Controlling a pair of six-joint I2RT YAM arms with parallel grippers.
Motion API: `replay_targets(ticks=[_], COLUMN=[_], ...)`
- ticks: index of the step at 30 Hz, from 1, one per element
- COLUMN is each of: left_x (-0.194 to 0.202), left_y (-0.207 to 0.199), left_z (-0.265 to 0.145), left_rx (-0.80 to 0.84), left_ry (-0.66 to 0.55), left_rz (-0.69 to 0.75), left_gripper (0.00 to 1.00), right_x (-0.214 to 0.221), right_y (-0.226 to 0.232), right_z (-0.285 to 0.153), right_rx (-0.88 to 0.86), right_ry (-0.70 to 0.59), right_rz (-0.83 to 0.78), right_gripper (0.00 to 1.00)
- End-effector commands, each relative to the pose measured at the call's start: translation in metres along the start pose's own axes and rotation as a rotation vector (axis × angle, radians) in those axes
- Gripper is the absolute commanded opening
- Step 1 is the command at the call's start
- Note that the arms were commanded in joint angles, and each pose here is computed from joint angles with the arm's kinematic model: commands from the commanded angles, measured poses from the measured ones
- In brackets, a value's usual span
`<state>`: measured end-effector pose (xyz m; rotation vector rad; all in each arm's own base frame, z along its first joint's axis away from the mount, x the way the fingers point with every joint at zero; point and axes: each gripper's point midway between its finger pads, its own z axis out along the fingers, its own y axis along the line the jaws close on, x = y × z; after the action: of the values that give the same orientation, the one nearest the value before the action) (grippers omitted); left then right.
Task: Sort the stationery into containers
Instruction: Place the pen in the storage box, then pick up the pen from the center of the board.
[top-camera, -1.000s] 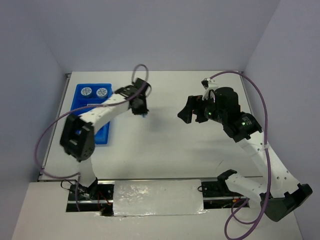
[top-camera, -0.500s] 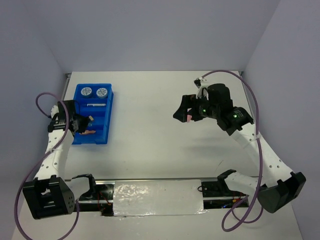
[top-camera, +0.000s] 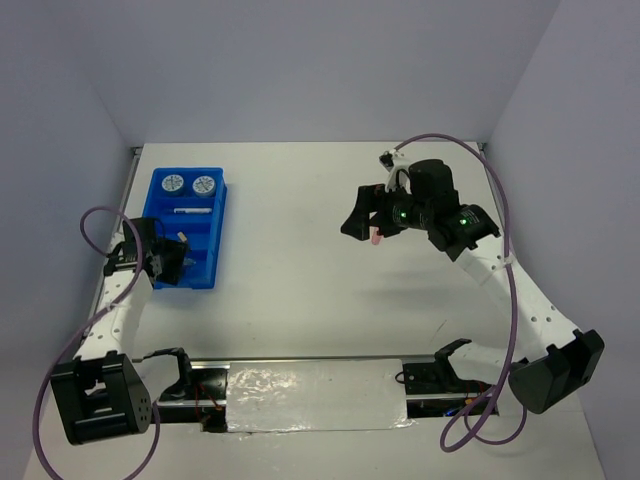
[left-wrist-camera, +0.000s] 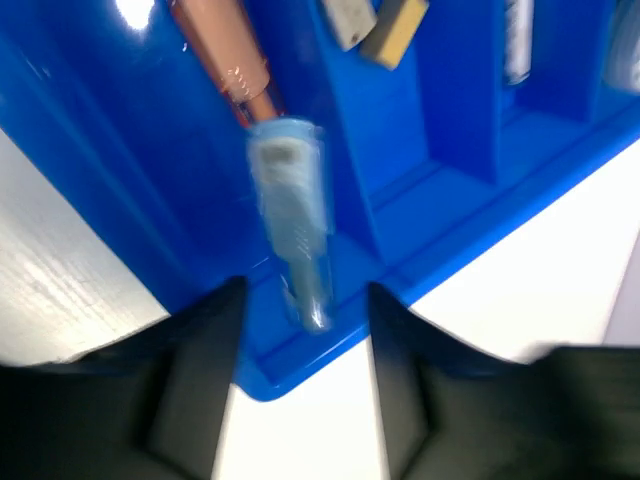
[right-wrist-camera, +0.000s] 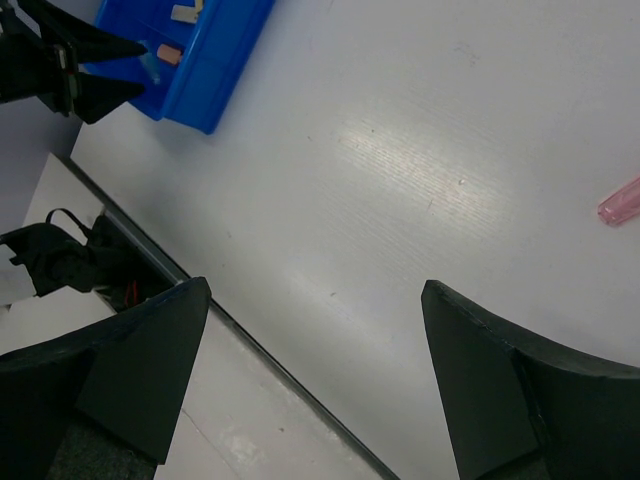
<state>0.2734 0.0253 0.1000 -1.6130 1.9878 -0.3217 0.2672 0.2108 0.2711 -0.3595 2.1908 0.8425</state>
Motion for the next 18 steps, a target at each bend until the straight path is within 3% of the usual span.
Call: replay_targets(ticks=[1,5,6,8,12,18], left_x=[-0.01,-0.012,-0.013,-0.017,-0.016,0.006], left_y=[-0.012,-0.024,-0.027,-0.04,-0.083,-0.133], left_z=[-0.008,-0.014,-0.017,-0.025,-0.045,-0.07], left_rx=[0.053,0.082,0.091,0.123,0.231,0.286], left_ry=[-0.04,-0.035,-0.035,-0.038,-0.026,0.056], left_rz=[-0.034,-0.017,-0.016,0.011,0.203,0.576], left_gripper=[0.67,0.83,0.92,0.99,0.99,0.99], right_x=[-0.02,-0.01,-0.009,0.012,0.047,0.051], right_y=[0.009,-0.011,-0.032,-0.071,-0.154,-0.206], right_z=[-0.006,0.009,0.014,0.03,0.055,0.1], right_rx=[-0.032,0.047,0.148,0.311,0.654,0.782], right_ry=[-0.052,-0.01,-0.008,0.069,0.151,0.209], right_rz=[-0.039,0.032,0.071,0.185,0.353,0.374], right_gripper=[0.94,0.98,1.0,1.0,1.0,0.95])
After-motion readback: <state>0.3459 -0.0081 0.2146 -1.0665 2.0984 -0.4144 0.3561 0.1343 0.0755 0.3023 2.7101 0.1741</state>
